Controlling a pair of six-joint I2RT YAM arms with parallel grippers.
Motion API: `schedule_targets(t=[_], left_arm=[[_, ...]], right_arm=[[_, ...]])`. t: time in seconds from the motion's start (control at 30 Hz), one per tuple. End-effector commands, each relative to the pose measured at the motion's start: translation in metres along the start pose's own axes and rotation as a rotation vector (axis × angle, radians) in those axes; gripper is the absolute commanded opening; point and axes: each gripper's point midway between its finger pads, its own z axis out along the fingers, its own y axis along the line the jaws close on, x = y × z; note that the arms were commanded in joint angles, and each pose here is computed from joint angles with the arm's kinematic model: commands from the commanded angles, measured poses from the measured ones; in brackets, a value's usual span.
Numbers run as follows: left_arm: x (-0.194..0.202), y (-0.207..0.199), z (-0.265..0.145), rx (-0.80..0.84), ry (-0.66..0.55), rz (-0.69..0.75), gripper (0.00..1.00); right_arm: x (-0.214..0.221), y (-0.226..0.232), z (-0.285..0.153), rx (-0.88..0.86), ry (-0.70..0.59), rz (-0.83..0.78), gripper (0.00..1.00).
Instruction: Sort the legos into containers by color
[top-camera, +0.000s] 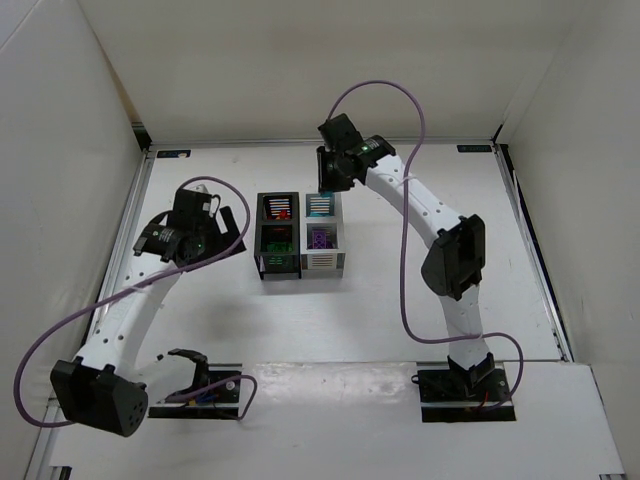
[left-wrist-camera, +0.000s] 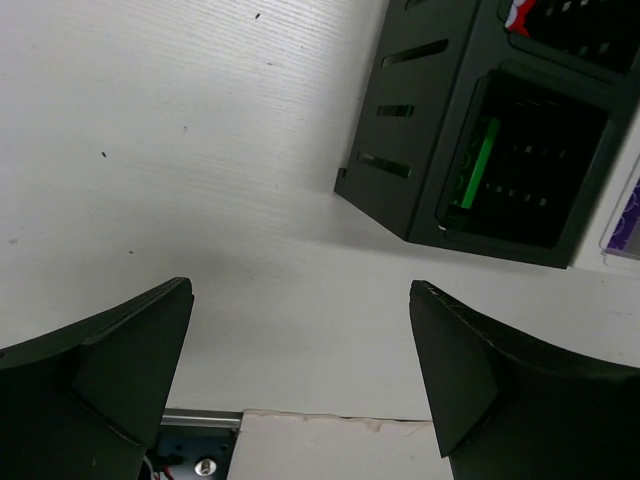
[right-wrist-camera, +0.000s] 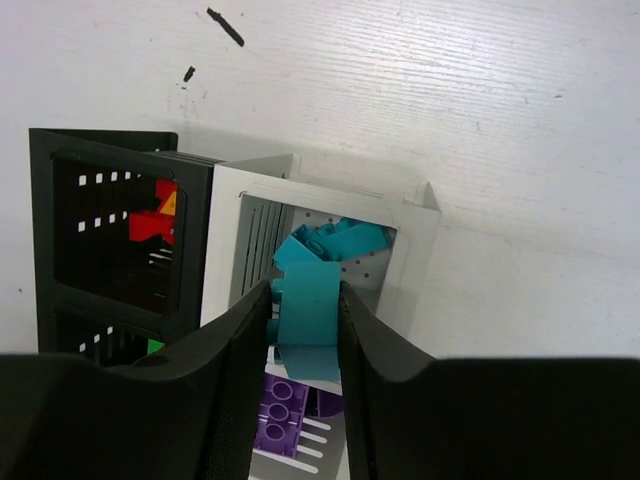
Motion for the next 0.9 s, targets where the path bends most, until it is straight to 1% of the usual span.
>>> schedule_targets(t=[0.0,0.03,0.07,0.13,0.17,0.2,0.3,0.33,0.4,0.43,0.5,0.53,0.6,0.63,0.67,0.7,0.73,0.77,0.83,0.87], left_arm=[[-0.016,-0.007,-0.011,0.058,-0.020,0.029,1.00],[-0.020,-0.004,-0.009,0.054,-0.020,0.015,1.00],[-0.022,-0.003,-0.009,0.054,-0.020,0.015,1.00],[-0.029,-0.001,-0.010,0.053,-0.024,-0.002,1.00],[-0.029,-0.001,-0.009,0.053,-0.019,-0.008,1.00],[-0.034,0.001,-0.008,0.049,-0.029,-0.021,1.00],[-0.037,0.000,-0.007,0.074,-0.026,-0.030,1.00],[-0.039,0.000,-0.008,0.074,-0.029,-0.028,1.00],[-0.043,0.003,-0.010,0.057,-0.048,-0.021,1.00],[-0.045,0.004,-0.012,0.053,-0.056,-0.016,1.00],[-0.051,0.010,-0.015,0.027,-0.087,-0.015,1.00],[-0.052,0.011,-0.016,0.020,-0.094,-0.014,1.00],[-0.058,0.012,-0.026,0.020,-0.140,-0.016,1.00],[-0.060,0.013,-0.030,0.020,-0.164,-0.014,1.00],[-0.064,0.013,-0.031,0.024,-0.191,-0.016,1.00],[-0.066,0.017,-0.042,0.022,-0.239,-0.025,1.00],[-0.070,0.016,-0.044,0.030,-0.269,-0.025,1.00],[-0.072,0.016,-0.043,0.034,-0.294,-0.024,1.00],[-0.076,0.021,-0.056,0.033,-0.376,-0.035,1.00],[-0.078,0.022,-0.058,0.031,-0.395,-0.040,1.00]], right_arm=[[-0.009,0.014,-0.012,-0.066,-0.033,-0.026,0.37],[-0.008,0.016,-0.013,-0.073,-0.030,-0.036,0.45],[-0.002,0.017,-0.011,-0.073,-0.019,-0.041,0.60],[-0.005,0.018,-0.016,-0.080,-0.032,-0.048,0.69],[-0.005,0.019,-0.018,-0.083,-0.035,-0.046,0.72],[-0.007,0.019,-0.020,-0.089,-0.035,-0.042,0.90],[-0.013,0.019,-0.028,-0.105,-0.049,-0.032,0.90],[-0.018,0.018,-0.040,-0.106,-0.074,-0.027,0.90],[-0.026,0.013,-0.047,-0.095,-0.110,-0.043,0.90],[-0.033,0.016,-0.065,-0.105,-0.147,-0.051,0.90],[-0.038,0.005,-0.069,-0.100,-0.169,-0.056,0.90],[-0.041,0.006,-0.082,-0.116,-0.191,-0.055,0.90],[-0.048,-0.007,-0.102,-0.117,-0.230,-0.021,0.90],[-0.045,-0.012,-0.099,-0.114,-0.229,-0.018,0.90],[-0.043,-0.019,-0.113,-0.115,-0.247,-0.004,0.90],[-0.046,-0.026,-0.115,-0.113,-0.264,0.011,0.90],[-0.032,-0.041,-0.101,-0.092,-0.230,0.023,0.90],[-0.041,-0.043,-0.122,-0.125,-0.286,0.045,0.90],[-0.045,-0.056,-0.126,-0.134,-0.323,0.062,0.90],[-0.030,-0.068,-0.121,-0.112,-0.298,0.073,0.90]])
